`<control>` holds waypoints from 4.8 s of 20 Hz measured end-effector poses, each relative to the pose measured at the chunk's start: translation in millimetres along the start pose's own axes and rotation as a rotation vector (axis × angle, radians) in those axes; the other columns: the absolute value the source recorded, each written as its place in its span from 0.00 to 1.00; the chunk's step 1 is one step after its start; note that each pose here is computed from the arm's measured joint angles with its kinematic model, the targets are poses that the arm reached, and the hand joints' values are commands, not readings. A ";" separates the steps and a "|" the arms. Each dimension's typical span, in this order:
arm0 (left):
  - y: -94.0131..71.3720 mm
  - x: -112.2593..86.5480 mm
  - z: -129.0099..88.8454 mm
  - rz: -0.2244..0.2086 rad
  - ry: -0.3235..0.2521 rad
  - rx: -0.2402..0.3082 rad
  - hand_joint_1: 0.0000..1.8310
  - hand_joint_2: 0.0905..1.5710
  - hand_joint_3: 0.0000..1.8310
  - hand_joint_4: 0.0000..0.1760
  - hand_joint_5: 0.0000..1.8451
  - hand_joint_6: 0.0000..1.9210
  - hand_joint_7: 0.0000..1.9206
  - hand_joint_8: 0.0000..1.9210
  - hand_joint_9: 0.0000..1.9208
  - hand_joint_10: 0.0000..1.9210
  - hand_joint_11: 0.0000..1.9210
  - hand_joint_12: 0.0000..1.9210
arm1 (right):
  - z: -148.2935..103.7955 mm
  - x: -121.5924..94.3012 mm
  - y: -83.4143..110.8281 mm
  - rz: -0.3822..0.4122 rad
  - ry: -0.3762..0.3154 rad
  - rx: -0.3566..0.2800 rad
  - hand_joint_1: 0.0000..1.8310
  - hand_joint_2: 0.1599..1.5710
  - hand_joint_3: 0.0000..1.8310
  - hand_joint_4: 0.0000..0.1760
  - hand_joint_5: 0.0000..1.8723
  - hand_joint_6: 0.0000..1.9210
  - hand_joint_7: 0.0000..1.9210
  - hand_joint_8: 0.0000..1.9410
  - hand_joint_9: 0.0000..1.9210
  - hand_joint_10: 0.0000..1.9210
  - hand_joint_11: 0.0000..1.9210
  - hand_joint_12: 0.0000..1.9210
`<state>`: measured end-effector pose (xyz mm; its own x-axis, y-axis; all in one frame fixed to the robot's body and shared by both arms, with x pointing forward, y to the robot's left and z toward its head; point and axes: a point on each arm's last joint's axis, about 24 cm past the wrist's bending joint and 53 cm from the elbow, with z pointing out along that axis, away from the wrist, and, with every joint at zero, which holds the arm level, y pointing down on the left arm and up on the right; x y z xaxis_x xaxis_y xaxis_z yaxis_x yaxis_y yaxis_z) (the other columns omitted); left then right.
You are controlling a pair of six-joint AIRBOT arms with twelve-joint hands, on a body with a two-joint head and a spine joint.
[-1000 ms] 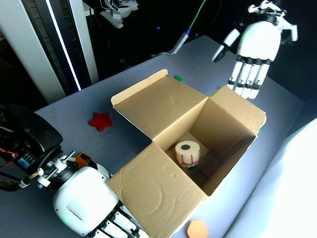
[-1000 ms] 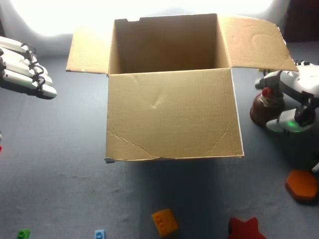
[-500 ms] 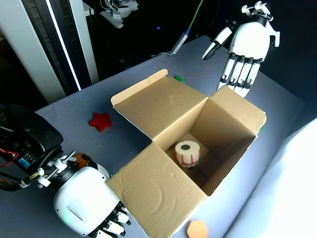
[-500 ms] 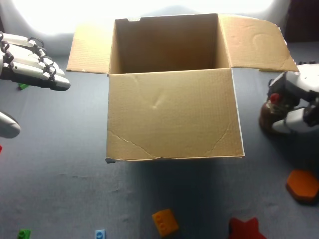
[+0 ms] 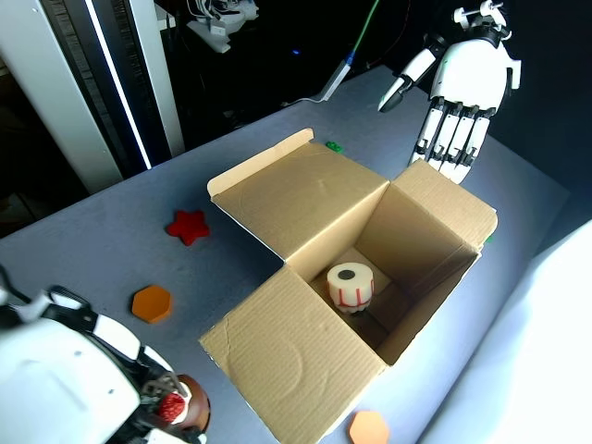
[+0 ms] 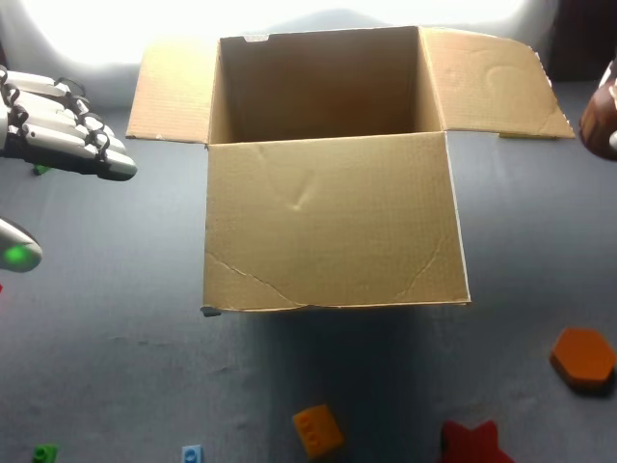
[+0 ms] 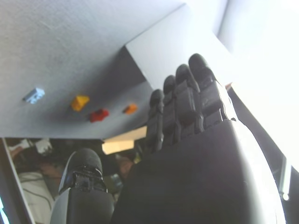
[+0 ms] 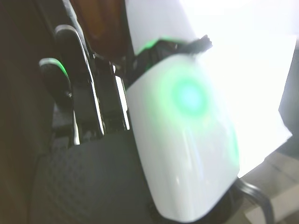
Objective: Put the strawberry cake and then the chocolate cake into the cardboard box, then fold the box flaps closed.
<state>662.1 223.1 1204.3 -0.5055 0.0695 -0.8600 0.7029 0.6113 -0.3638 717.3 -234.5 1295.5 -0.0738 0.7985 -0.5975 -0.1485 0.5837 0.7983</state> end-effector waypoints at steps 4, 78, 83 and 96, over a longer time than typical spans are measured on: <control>0.2 0.1 -0.1 -0.001 0.000 0.000 0.00 0.71 0.00 0.13 0.08 0.00 0.10 0.00 0.10 0.00 0.00 0.33 | -2.6 -30.3 51.0 -0.042 -0.093 -0.125 0.65 0.72 0.00 0.00 0.50 0.51 0.44 0.69 0.29 0.70 0.07 0.99; -73.2 -29.1 101.4 0.251 0.045 0.175 0.00 0.72 0.00 0.09 0.11 0.00 0.11 0.00 0.11 0.00 0.00 0.33 | -0.9 115.3 -73.0 -0.530 0.268 -0.004 0.00 0.74 0.00 0.00 0.06 0.01 0.06 0.00 0.03 0.00 0.00 0.00; -70.6 -37.7 97.3 0.267 0.035 0.169 0.00 0.73 0.00 0.01 0.10 0.00 0.11 0.00 0.10 0.00 0.00 0.33 | -1.1 145.4 -39.1 -0.513 0.299 -0.098 0.00 0.75 0.00 0.00 0.05 0.00 0.04 0.00 0.01 0.00 0.00 0.00; -27.2 -81.3 35.2 0.219 -0.086 0.049 0.00 0.72 0.00 0.01 0.10 0.00 0.12 0.00 0.12 0.00 0.00 0.39 | -18.3 71.8 98.6 -0.337 0.118 -0.311 0.00 0.72 0.00 0.00 0.03 0.00 0.05 0.01 0.01 0.00 0.00 0.00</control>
<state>701.7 173.1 1271.5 -0.2951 0.1276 -0.9469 0.8157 0.5497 -0.1801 679.3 -122.3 1329.9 -0.0801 0.5396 -0.8381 -0.4707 0.7207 0.5090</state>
